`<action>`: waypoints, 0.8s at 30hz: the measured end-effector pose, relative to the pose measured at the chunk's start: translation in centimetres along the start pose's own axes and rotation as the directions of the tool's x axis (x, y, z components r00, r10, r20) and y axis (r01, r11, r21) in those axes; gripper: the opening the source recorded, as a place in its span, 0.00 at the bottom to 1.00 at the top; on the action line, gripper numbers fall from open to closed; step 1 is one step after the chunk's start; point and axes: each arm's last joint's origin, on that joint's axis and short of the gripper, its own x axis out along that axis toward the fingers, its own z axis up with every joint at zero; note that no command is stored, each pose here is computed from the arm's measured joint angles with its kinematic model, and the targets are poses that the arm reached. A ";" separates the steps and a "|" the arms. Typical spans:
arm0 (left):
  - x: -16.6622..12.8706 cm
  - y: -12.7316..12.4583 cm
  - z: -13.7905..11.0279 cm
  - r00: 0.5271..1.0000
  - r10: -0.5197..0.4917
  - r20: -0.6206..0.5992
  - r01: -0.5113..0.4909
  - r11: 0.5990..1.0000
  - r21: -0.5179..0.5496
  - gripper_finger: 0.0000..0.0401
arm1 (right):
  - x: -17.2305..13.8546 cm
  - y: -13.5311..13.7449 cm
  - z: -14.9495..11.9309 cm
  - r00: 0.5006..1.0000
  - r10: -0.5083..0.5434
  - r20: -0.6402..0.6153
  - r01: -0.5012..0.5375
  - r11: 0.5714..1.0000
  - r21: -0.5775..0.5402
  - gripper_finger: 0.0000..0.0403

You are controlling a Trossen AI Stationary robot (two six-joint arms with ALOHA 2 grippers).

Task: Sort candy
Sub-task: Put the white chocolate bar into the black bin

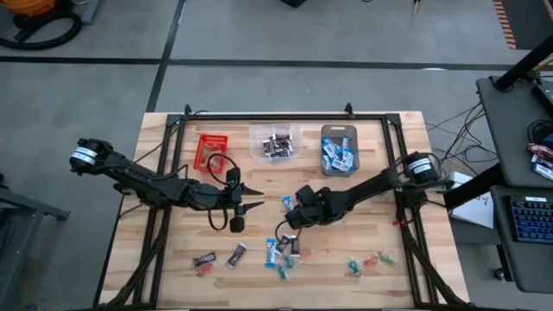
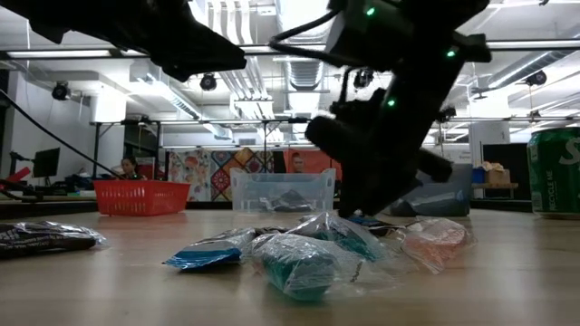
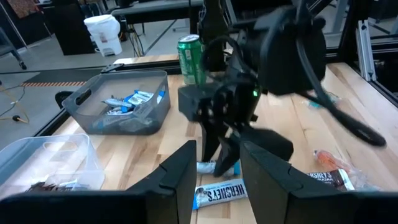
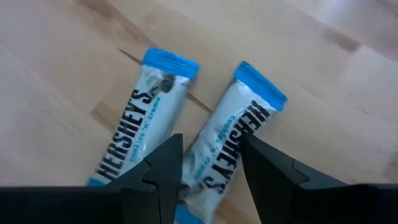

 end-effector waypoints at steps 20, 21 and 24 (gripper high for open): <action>0.0 0.0 0.0 1.000 0.000 -0.001 0.000 1.000 -0.014 0.27 | 0.8 2.6 1.1 0.994 -0.079 -0.071 0.062 0.975 -0.214 0.08; 0.0 0.0 0.0 1.000 0.000 -0.001 0.000 1.000 -0.016 0.27 | 0.8 2.6 1.1 0.994 -0.077 -0.072 0.059 0.972 -0.226 0.05; 0.0 0.0 0.0 1.000 0.000 -0.001 0.000 0.999 -0.033 0.27 | 0.4 2.6 1.3 0.994 -0.061 -0.088 0.038 0.970 -0.242 0.04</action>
